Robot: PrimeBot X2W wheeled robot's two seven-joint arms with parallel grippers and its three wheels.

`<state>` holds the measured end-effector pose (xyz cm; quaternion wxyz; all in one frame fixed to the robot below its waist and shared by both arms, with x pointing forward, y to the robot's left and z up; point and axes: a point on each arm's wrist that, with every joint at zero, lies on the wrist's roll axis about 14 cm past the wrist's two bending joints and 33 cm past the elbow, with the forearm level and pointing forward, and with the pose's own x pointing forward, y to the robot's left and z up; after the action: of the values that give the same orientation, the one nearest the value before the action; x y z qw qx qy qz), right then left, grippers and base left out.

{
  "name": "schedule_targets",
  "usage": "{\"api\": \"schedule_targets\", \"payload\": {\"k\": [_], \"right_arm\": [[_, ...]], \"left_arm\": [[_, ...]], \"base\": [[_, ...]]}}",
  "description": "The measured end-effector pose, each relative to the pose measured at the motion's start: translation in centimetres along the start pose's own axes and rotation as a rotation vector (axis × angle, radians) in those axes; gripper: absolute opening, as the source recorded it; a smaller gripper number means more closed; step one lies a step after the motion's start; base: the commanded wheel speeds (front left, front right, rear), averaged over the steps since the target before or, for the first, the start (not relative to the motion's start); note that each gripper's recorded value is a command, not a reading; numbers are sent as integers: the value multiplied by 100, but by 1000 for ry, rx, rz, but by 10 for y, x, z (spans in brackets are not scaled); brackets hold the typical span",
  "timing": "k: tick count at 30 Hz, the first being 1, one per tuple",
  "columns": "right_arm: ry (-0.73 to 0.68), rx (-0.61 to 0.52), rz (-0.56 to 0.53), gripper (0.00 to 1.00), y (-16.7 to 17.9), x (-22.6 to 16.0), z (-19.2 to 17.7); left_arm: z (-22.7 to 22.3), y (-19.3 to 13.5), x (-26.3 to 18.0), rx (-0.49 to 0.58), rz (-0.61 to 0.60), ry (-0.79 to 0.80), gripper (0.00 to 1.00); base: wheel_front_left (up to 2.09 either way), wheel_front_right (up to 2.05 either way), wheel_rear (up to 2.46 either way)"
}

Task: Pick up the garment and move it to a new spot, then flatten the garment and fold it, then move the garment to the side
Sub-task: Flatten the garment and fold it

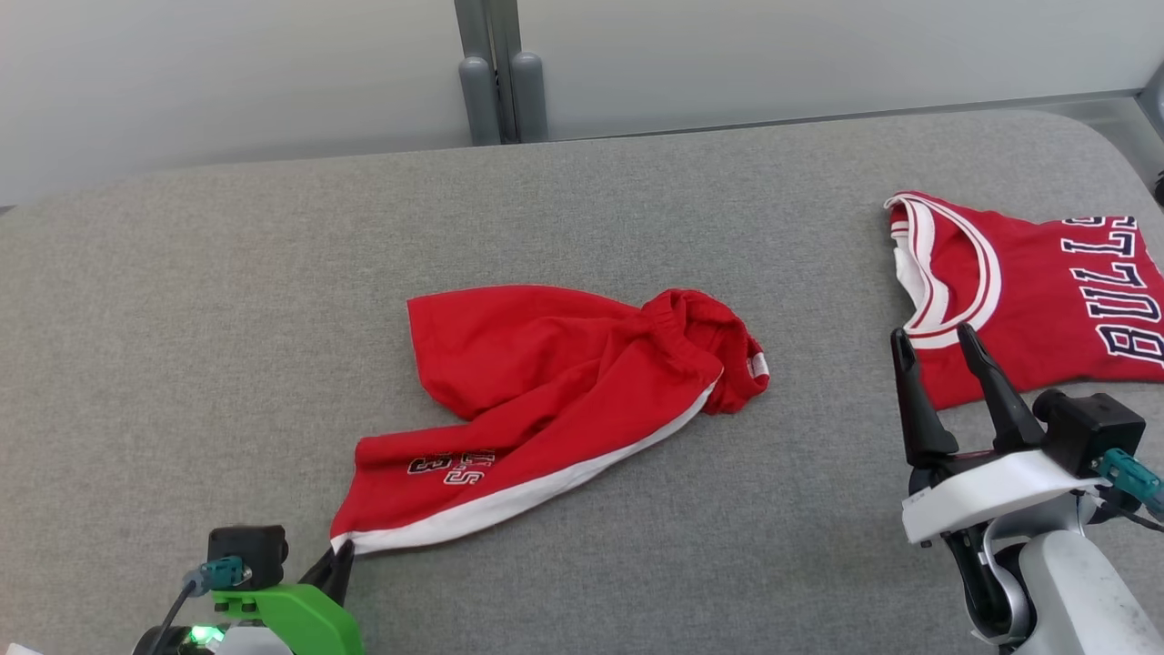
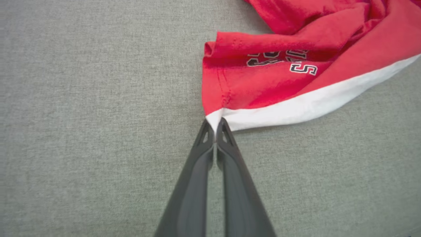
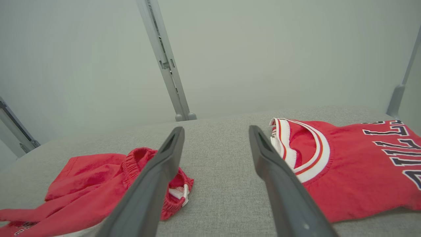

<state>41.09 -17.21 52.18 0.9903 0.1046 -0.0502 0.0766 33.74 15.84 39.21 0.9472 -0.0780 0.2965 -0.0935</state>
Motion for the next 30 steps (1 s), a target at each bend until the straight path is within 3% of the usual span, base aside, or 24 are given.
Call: {"api": "schedule_targets", "payload": {"k": [1, 3, 4, 10, 18, 24, 30], "right_arm": [[8, -1, 0, 100, 0, -1, -2], [12, -3, 3, 100, 0, -2, -3], [17, -3, 5, 100, 1, -2, -3], [25, -13, 18, 100, 3, -6, -3], [19, -14, 53, 100, 15, -10, 1], [83, -22, 131, 100, 37, -4, -13], [295, -63, 265, 100, 72, 18, -46]], "left_arm": [[-2, 1, 0, -3, 4, 3, 0], [-4, 2, 2, -27, 8, -5, 87], [-8, 3, 2, -28, 12, 1, 100], [16, 9, 2, -9, 47, -125, 100], [91, 6, -19, 18, 65, -479, 100], [91, 3, -24, 7, 69, -503, 100], [87, 7, -26, -7, 81, -494, 100]], "base": [[0, 0, 0], [0, 0, 0], [0, 0, 0], [0, 0, 0], [0, 0, 0], [0, 0, 0], [0, 0, 0]]}}
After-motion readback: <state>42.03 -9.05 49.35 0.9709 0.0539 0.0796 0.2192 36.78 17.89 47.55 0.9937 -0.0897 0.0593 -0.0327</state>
